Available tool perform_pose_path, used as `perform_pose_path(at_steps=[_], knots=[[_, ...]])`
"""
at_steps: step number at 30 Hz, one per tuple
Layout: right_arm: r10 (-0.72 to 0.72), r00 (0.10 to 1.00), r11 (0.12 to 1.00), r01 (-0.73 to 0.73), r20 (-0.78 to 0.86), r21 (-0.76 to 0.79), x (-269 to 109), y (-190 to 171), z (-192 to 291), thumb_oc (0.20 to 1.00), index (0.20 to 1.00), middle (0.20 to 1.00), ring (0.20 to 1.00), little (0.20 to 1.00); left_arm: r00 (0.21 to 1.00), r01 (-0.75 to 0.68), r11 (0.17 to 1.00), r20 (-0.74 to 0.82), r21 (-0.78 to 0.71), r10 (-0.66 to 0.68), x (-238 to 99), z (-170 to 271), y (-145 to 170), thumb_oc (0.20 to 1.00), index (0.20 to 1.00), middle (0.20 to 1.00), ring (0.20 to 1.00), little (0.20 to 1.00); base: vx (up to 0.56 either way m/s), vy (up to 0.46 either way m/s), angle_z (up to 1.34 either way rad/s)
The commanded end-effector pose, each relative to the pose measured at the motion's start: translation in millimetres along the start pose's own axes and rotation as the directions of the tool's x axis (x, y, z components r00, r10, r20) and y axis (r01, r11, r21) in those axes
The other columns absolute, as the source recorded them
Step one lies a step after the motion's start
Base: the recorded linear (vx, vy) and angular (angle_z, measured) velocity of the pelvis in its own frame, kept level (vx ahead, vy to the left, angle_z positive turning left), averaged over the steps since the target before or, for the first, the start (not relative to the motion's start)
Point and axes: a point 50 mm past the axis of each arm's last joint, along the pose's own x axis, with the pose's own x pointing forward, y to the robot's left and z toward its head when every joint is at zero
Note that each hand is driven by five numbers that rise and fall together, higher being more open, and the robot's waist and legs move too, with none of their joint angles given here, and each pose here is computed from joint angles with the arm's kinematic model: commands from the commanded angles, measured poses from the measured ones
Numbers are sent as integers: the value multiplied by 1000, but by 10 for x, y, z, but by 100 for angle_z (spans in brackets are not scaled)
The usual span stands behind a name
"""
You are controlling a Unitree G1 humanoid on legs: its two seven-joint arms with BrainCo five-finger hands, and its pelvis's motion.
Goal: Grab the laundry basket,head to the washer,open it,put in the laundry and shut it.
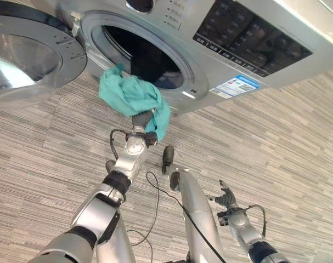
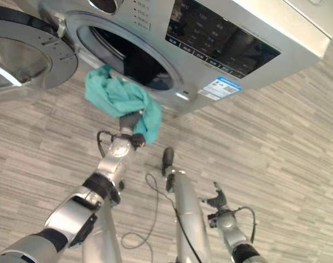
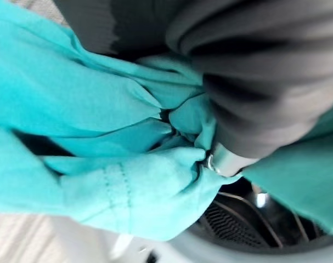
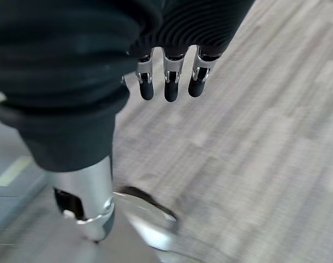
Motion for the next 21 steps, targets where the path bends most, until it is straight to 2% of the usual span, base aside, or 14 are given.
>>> perform_pose_path(at_steps=[1,2,7,9,10,12,13,14,15,16,17,18,20,21], knots=[[-24,1000,999,24,0,-31,-163,-119,-132,1000,1000,1000,1000,1000,989,39,998,146,-39,-33,122,384,-215,200,200,200,200,200,15,16,-30],[-25,999,999,26,26,-39,-184,-150,-92,1000,1000,1000,1000,1000,981,23,998,196,-56,-12,210,589,-194,200,200,200,200,200,17,2,-29],[-52,998,997,53,26,-52,-238,-273,-125,1000,1000,1000,1000,1000,956,-17,998,291,-62,35,377,1032,-96,200,200,200,200,200,11,-5,-20],[-72,997,996,74,34,-58,-273,-375,-131,1000,1000,1000,1000,1000,935,-68,997,347,-36,76,506,1390,66,200,200,200,200,200,8,1,-6],[-72,997,996,74,36,-58,-271,-376,-124,1000,1000,1000,1000,1000,934,-67,997,349,-37,76,512,1404,69,200,200,200,200,200,18,3,-9],[-96,994,993,99,48,-68,-289,-482,-110,1000,1000,1000,1000,1000,905,-69,993,412,-95,102,566,1822,78,200,200,200,200,200,18,5,-26],[-97,994,993,100,51,-66,-284,-485,-100,1000,1000,1000,1000,1000,904,-68,993,414,-96,102,570,1842,75,200,200,200,200,200,29,18,-37],[-122,991,989,126,57,-75,-279,-594,-90,1000,1000,1000,1000,1000,877,-71,995,471,-73,98,581,2187,37,200,200,200,200,200,36,20,-33],[-135,988,987,140,75,-75,-272,-657,-47,1000,1000,1000,1000,1000,855,-48,994,510,-103,94,558,2422,-36,200,200,200,200,200,35,21,-26],[-137,987,987,143,79,-73,-267,-667,-35,1000,1000,1000,1000,1000,853,-46,993,513,-106,94,557,2448,-42,200,200,200,200,200,32,13,-22],[-162,982,982,170,101,-78,-269,-777,15,1000,1000,1000,1000,1000,803,13,985,589,-170,91,454,2843,-174,200,200,200,200,200,35,12,-14],[-174,978,980,183,114,-74,-268,-825,52,1000,1000,1000,1000,1000,778,60,976,622,-211,87,384,3030,-253,200,200,200,200,200,34,14,-12],[-178,977,980,187,117,-72,-265,-839,66,1000,1000,1000,1000,1000,776,65,974,625,-215,86,378,3056,-262,200,200,200,200,200,19,10,-10],[-196,972,975,207,130,-76,-285,-916,97,1000,1000,1000,1000,1000,716,174,951,695,-257,56,203,3375,-412,200,200,200,200,200,39,20,-11]])
